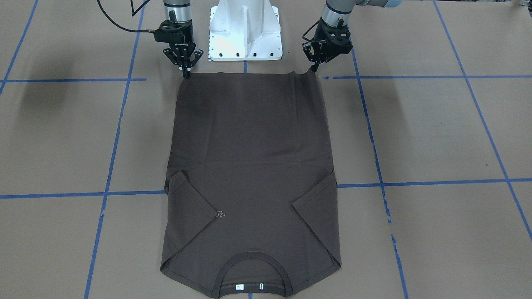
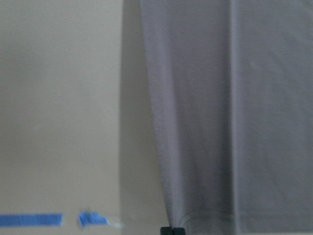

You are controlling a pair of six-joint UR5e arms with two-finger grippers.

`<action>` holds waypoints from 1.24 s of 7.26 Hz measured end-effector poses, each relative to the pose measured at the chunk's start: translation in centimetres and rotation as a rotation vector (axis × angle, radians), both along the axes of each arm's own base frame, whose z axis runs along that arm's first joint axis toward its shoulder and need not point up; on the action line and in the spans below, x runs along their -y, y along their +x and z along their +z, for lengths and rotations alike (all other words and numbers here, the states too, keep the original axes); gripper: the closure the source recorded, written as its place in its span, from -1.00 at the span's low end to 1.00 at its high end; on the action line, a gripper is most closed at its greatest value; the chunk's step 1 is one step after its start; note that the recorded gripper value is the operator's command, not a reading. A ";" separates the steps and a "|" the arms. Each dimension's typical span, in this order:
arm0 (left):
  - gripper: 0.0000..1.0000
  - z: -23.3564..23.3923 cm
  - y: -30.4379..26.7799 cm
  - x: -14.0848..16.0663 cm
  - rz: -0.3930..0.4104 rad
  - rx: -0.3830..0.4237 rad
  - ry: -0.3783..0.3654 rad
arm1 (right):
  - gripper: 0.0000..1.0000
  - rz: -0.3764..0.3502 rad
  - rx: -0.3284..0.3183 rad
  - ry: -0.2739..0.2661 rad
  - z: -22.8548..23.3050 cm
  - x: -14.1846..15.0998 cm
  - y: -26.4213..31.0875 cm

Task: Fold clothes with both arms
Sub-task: 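Lift the hem with both grippers and fold it toward the collar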

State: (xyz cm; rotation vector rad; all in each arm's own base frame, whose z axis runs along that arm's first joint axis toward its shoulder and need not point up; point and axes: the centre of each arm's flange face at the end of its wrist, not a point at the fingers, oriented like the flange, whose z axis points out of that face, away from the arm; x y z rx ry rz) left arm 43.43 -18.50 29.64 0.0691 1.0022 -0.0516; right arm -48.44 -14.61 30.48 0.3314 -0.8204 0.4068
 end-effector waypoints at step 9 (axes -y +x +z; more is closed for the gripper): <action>1.00 -12.3 -13.4 6.6 -0.011 0.024 0.092 | 1.00 -0.014 -0.005 -0.076 -14.1 9.3 11.7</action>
